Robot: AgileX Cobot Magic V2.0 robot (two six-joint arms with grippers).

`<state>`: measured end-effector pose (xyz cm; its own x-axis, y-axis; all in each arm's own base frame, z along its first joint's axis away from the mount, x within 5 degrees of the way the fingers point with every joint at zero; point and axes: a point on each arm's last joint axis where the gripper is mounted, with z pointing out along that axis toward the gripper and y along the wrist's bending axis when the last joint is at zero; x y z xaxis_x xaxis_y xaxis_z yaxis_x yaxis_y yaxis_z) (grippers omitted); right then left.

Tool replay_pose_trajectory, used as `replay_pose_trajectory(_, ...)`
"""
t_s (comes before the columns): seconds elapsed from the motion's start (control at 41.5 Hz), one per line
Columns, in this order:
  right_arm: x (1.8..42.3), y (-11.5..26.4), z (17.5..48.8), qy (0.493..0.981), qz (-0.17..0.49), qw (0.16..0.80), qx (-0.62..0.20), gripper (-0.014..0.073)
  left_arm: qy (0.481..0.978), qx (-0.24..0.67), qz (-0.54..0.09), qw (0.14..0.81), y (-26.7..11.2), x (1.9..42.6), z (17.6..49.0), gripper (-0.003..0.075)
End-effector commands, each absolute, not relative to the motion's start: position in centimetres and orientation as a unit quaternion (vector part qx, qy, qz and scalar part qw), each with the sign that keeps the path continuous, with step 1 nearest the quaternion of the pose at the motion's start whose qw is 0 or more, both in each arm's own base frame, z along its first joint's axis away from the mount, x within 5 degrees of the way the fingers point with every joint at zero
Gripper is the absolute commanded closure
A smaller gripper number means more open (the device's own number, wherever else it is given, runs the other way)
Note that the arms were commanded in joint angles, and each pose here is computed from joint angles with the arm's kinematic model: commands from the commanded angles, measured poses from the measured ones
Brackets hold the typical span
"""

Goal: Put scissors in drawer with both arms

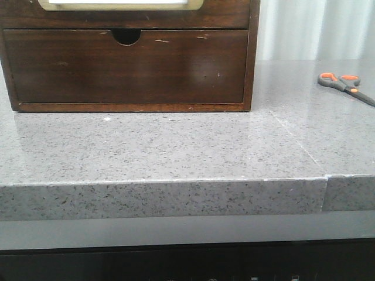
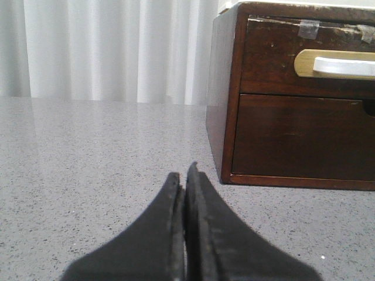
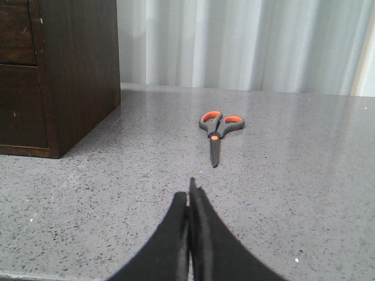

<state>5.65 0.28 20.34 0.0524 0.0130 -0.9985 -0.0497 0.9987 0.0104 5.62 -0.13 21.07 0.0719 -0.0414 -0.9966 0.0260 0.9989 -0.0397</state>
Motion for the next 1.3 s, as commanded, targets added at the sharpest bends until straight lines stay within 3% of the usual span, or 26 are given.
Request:
replay_pose_trajectory(0.0, 5.5, 0.2, 21.1, 0.653, 0.014, 0.757, -0.013, 0.0664, 0.653, -0.011, -0.032, 0.757, -0.1, 5.5, 21.1, 0.0741)
replay_pose_trajectory(0.554, 5.5, 0.2, 21.1, 0.653, 0.014, 0.757, -0.013, 0.0664, 0.653, -0.011, -0.032, 0.757, -0.1, 5.5, 21.1, 0.0741)
replay_pose_trajectory(0.842, 5.2, 0.2, 22.7, 0.625, 0.018, 0.78, -0.009, 0.0664, 0.631, -0.009, -0.029, 0.775, -0.1, 5.4, 21.9, 0.0741)
replay_pose_trajectory(1.011, 4.1, 0.2, 26.4, 0.615, 0.02, 0.788, -0.01, 0.0664, 0.604, -0.008, -0.031, 0.796, -0.1, 4.6, 25.2, 0.0741)
replay_pose_trajectory(1.276, 3.4, 0.2, 32.8, 0.633, 0.021, 0.774, -0.013, 0.0664, 0.588, -0.003, -0.034, 0.808, -0.1, 2.6, 33.6, 0.0741)
